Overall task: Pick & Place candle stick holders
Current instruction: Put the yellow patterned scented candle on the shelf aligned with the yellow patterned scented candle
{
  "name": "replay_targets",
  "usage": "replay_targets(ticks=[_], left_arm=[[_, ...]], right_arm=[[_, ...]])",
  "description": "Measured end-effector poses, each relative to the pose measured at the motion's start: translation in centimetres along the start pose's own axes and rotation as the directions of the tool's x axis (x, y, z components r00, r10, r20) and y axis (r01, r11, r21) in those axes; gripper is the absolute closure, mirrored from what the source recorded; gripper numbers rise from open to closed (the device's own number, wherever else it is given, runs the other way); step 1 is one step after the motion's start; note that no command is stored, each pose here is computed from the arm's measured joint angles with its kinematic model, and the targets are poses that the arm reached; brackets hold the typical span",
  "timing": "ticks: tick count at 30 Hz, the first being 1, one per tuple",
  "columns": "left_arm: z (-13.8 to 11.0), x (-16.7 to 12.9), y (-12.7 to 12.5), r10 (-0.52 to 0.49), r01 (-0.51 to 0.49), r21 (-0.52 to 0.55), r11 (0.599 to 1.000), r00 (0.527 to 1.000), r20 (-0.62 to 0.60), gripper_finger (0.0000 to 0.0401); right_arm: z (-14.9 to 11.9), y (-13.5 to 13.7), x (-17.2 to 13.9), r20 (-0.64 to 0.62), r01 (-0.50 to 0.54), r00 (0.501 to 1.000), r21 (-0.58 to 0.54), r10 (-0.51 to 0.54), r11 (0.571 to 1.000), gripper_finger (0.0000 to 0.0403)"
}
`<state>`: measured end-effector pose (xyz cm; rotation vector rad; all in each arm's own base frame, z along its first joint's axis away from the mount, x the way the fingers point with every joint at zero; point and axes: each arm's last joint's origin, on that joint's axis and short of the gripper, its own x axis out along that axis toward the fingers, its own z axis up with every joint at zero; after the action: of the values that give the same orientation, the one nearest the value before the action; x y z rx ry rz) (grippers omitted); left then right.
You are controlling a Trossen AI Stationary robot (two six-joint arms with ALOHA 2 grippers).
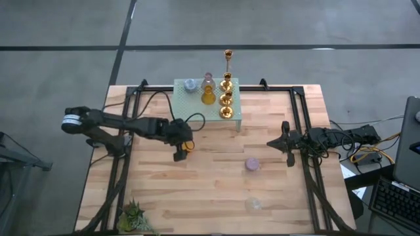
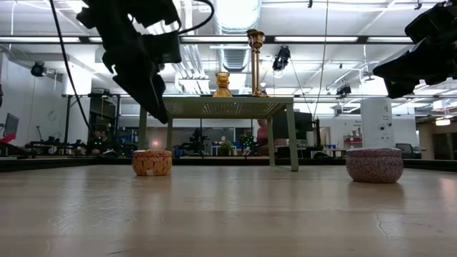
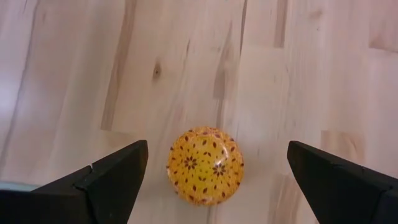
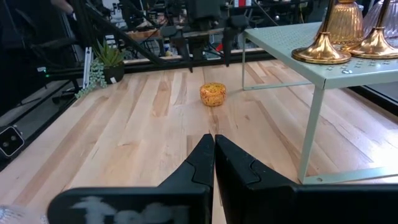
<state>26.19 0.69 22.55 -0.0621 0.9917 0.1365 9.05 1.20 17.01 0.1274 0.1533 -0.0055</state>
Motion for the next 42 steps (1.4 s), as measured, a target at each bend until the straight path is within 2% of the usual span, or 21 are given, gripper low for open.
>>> replay_targets(ticks=[9,14,19,28,33,42], left_arm=[[-2.5,2.3,0.1,0.017,-0.017,0.001,1.0,1.0,0.015,0.0013],[-3.2,3.4,0.1,0.016,-0.016,-0.007,1.0,0.997,0.077,0.0013],[-4.3,4.5,0.2,0.025,-0.025,-0.007,1.0,0.999,0.023,0.0014],[-4.4,5.5,0.1,0.026,-0.025,-0.017,1.0,0.999,0.035,0.0016],[-4.6,5.8,0.1,0.027,-0.027,-0.022,0.999,0.999,0.02,0.0034],[-4.8,6.5,0.1,0.029,-0.029,-0.037,0.999,1.0,0.0,0.0093]], right_arm=[[0.0,0.0,0.0,0.0,0.0,1.0,0.0,0.0,1.0,0.0394],[0.0,0.0,0.0,0.0,0.0,1.0,0.0,0.0,1.0,0.0394],[0.0,0.0,0.0,0.0,0.0,1.0,0.0,0.0,1.0,0.0394],[0.0,0.0,0.0,0.0,0.0,1.0,0.0,0.0,1.0,0.0394],[0.0,0.0,0.0,0.0,0.0,1.0,0.0,0.0,1.0,0.0394],[0.0,0.0,0.0,0.0,0.0,1.0,0.0,0.0,1.0,0.0394]])
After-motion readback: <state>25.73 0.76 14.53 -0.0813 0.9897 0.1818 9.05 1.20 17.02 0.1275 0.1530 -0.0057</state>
